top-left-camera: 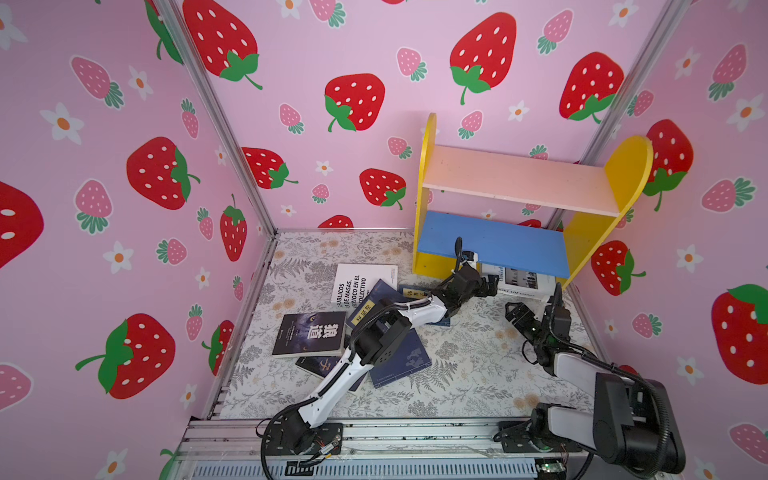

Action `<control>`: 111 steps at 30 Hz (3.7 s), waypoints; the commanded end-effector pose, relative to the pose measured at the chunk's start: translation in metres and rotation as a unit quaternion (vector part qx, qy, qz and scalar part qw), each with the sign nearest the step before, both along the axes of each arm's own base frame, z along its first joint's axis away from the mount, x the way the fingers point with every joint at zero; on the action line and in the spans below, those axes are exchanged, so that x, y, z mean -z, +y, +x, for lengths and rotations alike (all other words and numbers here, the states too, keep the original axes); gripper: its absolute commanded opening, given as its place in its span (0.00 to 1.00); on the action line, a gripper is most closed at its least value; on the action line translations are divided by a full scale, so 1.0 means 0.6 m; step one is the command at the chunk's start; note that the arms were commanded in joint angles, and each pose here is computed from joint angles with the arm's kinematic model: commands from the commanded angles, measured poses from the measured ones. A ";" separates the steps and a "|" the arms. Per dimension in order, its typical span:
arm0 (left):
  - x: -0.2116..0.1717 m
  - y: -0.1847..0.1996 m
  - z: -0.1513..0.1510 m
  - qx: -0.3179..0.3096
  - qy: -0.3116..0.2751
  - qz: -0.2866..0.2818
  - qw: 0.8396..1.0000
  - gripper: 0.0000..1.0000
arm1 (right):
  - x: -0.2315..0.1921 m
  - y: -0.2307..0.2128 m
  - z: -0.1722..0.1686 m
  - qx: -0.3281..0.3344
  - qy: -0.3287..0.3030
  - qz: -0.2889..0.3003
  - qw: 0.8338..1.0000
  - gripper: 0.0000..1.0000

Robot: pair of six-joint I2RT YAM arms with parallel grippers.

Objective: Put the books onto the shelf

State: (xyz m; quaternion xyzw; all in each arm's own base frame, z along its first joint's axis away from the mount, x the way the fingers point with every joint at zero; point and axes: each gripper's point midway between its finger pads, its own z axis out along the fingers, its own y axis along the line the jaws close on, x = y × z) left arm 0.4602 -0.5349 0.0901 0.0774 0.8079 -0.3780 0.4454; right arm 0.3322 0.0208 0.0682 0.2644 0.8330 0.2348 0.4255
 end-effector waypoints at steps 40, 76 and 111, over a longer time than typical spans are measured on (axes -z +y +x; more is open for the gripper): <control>0.007 0.090 -0.108 0.026 0.084 0.080 0.993 1.00 | -0.004 -0.034 0.046 0.116 -0.098 0.103 0.983 0.48; -0.009 0.122 -0.107 0.036 0.100 -0.013 0.994 1.00 | -0.017 -0.070 0.110 0.152 -0.203 0.325 0.911 0.30; -0.008 0.091 -0.040 0.044 0.068 0.002 0.997 1.00 | 0.014 -0.070 0.111 0.161 -0.182 0.324 0.914 0.29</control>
